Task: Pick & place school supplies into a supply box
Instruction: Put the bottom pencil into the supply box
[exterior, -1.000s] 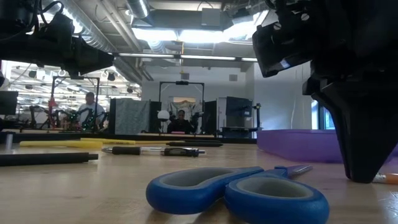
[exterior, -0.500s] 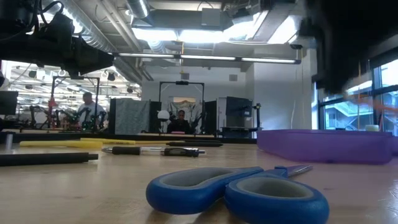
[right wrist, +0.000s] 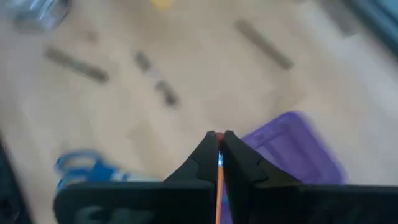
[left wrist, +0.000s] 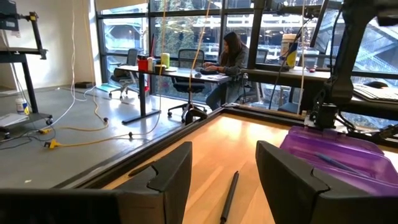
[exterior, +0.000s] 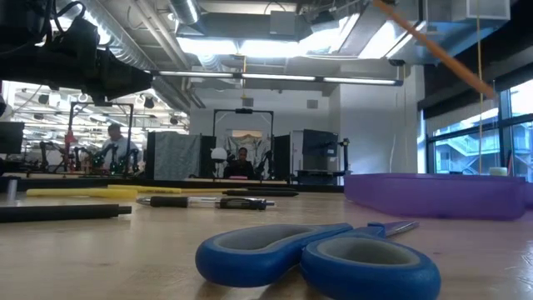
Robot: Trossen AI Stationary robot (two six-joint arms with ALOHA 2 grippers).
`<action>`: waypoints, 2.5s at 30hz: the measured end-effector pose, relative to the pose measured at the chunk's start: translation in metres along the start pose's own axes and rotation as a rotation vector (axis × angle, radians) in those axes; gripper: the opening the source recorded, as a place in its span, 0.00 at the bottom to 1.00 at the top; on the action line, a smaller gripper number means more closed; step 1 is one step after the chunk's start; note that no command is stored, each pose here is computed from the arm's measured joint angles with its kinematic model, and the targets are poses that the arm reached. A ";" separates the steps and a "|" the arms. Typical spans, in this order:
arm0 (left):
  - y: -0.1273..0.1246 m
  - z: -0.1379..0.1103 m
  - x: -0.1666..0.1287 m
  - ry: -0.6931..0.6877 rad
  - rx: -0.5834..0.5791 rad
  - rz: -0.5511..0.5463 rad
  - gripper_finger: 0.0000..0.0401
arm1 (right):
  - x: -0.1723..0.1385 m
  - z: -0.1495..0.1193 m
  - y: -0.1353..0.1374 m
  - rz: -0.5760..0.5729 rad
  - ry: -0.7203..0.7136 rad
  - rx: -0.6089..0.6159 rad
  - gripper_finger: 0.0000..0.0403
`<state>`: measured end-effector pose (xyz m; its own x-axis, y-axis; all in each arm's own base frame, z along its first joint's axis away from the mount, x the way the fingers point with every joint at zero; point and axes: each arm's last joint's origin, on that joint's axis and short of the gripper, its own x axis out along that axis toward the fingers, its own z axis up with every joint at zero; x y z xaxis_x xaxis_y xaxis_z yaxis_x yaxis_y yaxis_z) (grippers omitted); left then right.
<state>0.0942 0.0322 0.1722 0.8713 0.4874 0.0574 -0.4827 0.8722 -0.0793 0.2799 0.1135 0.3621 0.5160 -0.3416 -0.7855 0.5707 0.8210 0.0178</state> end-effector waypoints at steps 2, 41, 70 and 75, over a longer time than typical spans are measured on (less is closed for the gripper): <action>0.000 0.000 0.000 0.000 0.000 0.000 0.43 | 0.001 0.007 -0.014 -0.021 -0.010 0.034 0.03; 0.000 0.000 0.000 0.001 0.000 -0.003 0.43 | 0.131 -0.091 -0.140 0.075 0.030 0.556 0.03; 0.000 0.000 0.000 0.000 0.000 0.001 0.43 | 0.152 -0.129 -0.153 0.002 0.111 0.575 0.03; 0.000 0.000 0.000 0.000 0.000 0.001 0.43 | 0.152 -0.129 -0.152 0.012 0.121 0.576 0.03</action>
<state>0.0942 0.0323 0.1721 0.8709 0.4881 0.0570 -0.4835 0.8718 -0.0788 0.1888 -0.0045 0.1607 0.4671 -0.2519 -0.8476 0.8379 0.4324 0.3332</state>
